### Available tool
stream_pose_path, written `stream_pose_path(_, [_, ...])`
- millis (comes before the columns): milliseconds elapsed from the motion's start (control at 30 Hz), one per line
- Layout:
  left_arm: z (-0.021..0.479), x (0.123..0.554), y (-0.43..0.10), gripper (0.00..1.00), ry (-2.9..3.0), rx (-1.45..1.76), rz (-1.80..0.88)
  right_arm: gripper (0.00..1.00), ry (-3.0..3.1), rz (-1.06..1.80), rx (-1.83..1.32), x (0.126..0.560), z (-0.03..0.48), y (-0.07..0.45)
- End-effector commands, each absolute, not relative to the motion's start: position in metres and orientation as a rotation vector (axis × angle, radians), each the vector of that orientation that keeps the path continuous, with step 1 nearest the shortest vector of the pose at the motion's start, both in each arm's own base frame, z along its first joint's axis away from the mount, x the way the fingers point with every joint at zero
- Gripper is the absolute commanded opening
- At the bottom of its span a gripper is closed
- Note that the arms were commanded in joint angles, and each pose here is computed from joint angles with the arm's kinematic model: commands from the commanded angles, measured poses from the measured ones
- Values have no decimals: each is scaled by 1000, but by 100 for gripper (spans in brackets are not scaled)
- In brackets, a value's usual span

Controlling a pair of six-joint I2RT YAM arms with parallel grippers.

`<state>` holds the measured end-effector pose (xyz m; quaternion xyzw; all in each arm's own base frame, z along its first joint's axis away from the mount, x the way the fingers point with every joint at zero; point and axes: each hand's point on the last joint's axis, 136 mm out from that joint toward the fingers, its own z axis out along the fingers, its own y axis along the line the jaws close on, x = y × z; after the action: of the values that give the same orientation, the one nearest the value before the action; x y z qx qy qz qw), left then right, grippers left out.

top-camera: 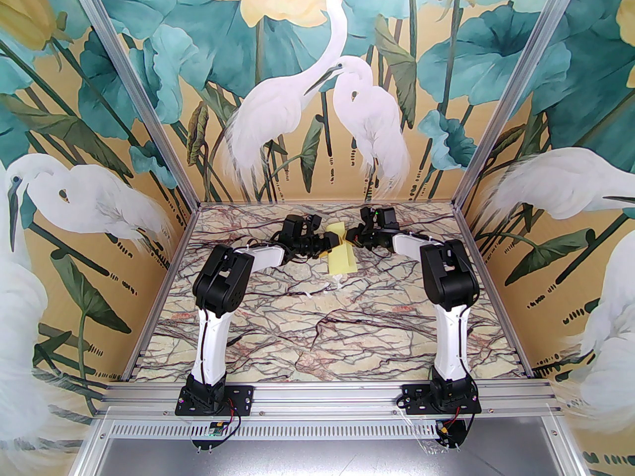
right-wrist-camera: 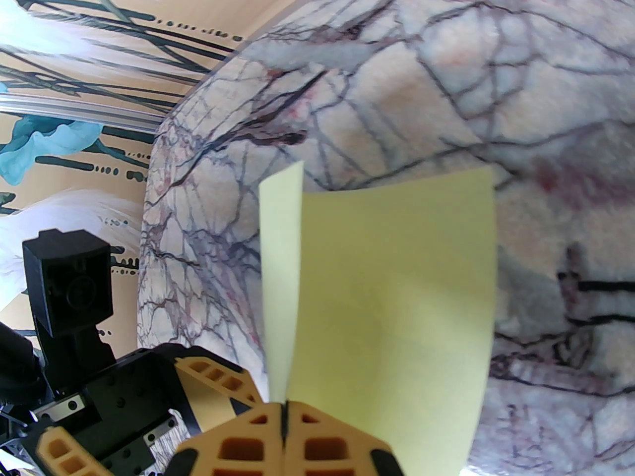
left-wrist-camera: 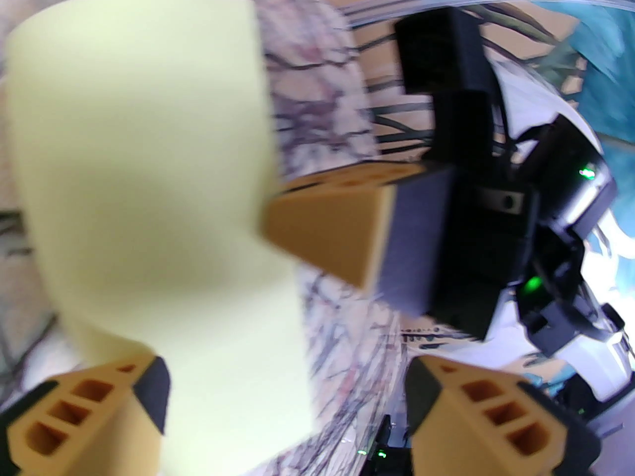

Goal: Fold a paper plane with a square sheet of paper (fold left side to right side)

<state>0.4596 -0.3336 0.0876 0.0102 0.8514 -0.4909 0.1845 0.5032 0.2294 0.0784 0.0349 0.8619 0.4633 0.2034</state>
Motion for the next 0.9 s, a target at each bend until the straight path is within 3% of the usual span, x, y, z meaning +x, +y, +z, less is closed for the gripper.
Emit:
stream_pose_path(0, [90, 464, -316, 71, 2469, -16, -1167, 0, 2414, 1257, 92, 510, 71, 223])
stream_pose_path(467, [60, 471, -336, 59, 2560, -44, -1119, 0, 2427, 1248, 110, 513, 60, 218])
stream_pose_path(867, [53, 472, -332, 62, 2599, -53, -1028, 0, 2423, 1246, 134, 517, 57, 212])
